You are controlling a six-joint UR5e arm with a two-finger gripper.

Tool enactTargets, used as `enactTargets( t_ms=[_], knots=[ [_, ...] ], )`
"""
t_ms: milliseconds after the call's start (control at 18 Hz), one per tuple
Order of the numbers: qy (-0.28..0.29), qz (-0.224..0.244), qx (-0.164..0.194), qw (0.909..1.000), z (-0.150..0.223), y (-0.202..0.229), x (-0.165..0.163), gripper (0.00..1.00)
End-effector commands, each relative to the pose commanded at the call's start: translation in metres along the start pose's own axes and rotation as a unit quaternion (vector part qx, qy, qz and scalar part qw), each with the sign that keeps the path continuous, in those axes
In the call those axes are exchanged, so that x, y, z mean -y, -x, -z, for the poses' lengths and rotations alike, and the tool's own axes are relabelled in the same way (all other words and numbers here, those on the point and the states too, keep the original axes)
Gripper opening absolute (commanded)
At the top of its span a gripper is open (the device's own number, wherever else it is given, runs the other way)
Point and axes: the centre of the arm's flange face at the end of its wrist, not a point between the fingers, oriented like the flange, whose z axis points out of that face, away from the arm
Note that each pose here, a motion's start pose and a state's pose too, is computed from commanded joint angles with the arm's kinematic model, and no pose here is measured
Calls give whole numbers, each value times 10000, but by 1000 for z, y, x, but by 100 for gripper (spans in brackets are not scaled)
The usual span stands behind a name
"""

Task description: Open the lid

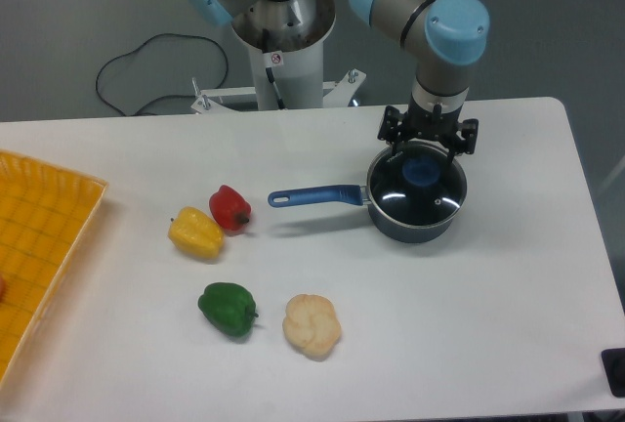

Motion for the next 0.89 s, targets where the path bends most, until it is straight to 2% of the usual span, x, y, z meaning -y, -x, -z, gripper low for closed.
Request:
enactTargets(
  t_ms=[889],
  knots=[
    [-52, 138, 67, 9999, -5, 3, 10, 100]
  ],
)
